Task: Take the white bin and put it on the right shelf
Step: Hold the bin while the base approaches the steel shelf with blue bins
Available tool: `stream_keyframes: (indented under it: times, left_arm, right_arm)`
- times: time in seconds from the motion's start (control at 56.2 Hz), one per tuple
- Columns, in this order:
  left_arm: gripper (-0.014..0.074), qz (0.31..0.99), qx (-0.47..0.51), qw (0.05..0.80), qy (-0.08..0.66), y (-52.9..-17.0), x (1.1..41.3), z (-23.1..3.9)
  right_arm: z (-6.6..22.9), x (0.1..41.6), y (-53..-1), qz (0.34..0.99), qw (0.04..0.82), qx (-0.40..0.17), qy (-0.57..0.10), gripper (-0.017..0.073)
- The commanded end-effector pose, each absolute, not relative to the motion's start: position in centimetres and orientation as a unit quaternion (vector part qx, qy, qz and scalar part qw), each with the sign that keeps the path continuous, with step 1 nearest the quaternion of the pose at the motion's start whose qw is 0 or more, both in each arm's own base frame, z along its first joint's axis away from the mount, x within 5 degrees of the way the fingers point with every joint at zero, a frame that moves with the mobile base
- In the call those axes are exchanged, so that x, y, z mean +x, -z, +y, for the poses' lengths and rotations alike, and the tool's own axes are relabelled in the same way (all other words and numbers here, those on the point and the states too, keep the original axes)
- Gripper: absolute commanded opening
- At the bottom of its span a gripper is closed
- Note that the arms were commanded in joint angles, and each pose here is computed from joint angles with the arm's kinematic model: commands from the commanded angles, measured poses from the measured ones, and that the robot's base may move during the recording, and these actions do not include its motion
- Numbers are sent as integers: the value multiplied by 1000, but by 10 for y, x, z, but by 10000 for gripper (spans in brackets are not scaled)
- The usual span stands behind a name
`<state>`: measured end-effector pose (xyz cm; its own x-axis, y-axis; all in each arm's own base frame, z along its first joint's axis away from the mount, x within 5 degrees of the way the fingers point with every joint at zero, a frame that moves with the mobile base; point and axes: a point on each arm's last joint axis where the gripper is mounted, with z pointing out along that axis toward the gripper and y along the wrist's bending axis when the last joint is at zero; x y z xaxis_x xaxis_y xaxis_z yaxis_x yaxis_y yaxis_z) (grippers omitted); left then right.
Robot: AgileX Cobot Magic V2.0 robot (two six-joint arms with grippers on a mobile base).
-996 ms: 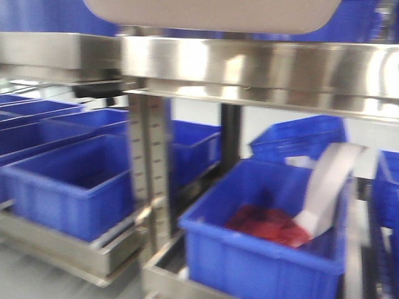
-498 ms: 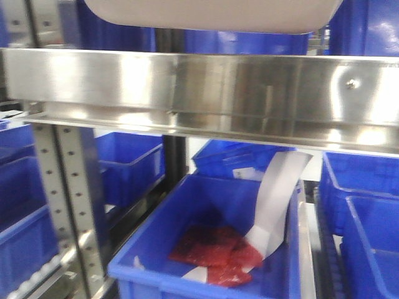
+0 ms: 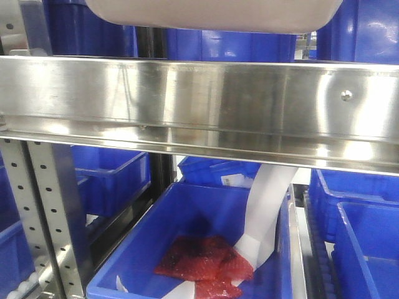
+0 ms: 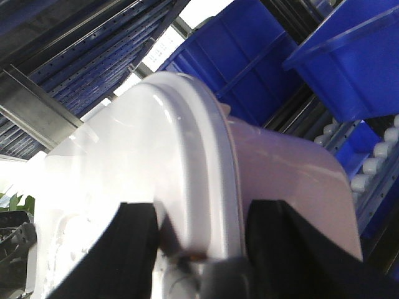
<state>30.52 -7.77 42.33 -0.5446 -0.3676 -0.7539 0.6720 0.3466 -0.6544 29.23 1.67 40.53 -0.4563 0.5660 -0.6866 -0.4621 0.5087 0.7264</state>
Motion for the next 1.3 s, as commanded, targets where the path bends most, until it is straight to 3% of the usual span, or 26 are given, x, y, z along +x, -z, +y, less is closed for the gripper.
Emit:
stream_keyframes:
  times: [0.0,1.281]
  left_arm:
    - [-127,600,239,417,640,-453,263,-98]
    - [-127,597,231,422,642,-455,264,-97]
  right_arm:
    - [36,268,-436,647,514,-34,-562,69]
    - [36,268,-436,647,513,-36,-563,69]
